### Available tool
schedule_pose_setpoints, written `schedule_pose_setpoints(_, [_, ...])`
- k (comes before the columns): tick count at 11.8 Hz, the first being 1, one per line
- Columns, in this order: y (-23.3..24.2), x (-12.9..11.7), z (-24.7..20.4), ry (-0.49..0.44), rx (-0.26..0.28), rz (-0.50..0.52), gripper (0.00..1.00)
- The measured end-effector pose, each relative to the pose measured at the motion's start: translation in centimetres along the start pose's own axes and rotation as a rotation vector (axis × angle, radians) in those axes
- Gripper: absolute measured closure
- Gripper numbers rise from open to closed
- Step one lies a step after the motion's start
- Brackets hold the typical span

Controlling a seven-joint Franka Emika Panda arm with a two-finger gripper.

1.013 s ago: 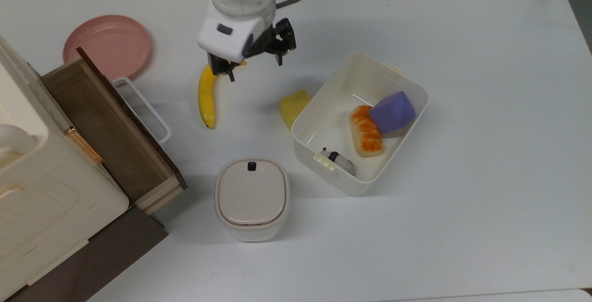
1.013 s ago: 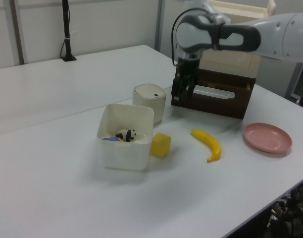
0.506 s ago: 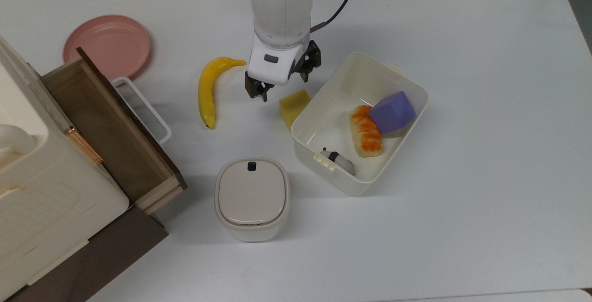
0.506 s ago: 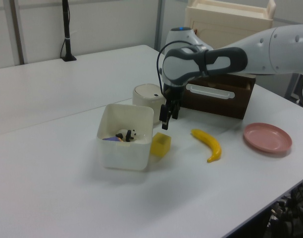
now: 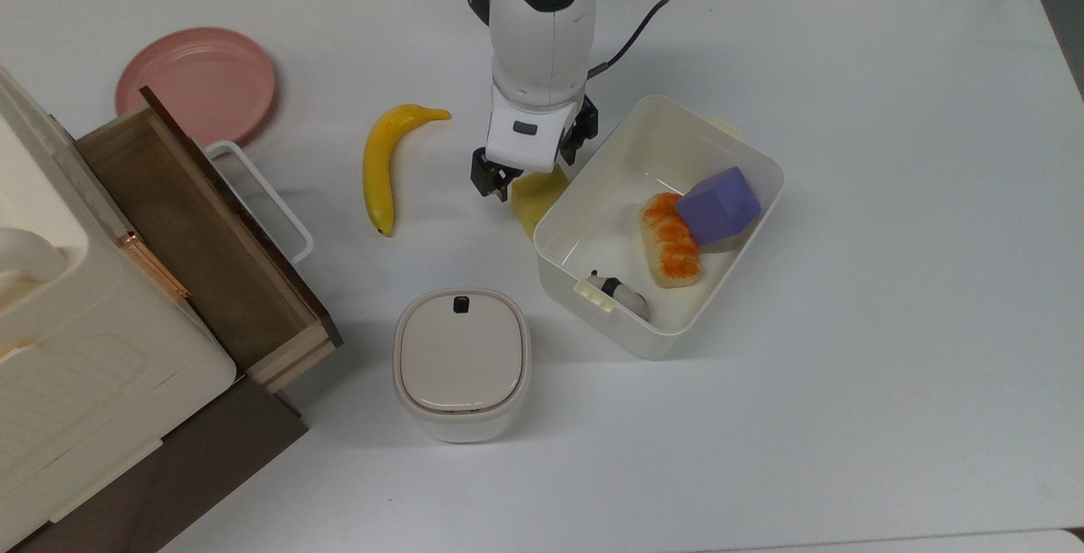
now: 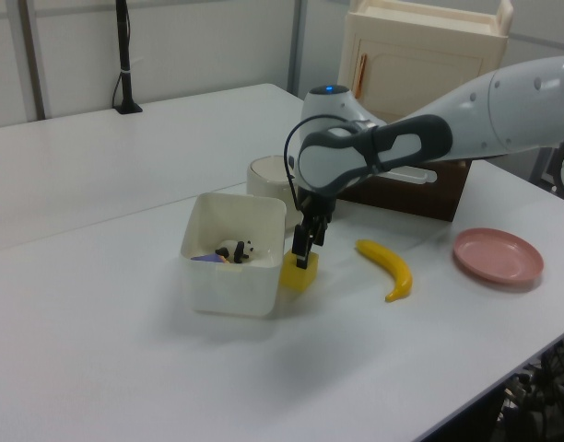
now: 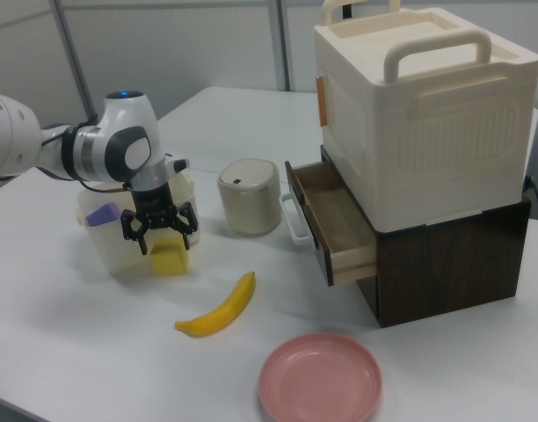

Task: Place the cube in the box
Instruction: 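Close the gripper on the yellow cube, then lift the yellow cube and carry it over the white bin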

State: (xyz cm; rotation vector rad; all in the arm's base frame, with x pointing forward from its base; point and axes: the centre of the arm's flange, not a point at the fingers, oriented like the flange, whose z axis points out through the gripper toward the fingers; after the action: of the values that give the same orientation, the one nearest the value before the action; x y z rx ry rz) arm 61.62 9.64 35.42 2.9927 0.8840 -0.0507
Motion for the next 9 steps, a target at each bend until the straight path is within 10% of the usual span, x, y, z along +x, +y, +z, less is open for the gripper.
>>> schedule_pose_setpoints(4, [-1.7,1.0,3.0,-0.027,-0.011,-0.053,0.01])
schedule_pose_setpoints(7, [-1.6,1.1,3.2,-0.023,-0.016,-0.055,0.36])
schedule_pose_setpoints(9, [-1.2,1.0,2.6,-0.016,-0.027,-0.053,0.37])
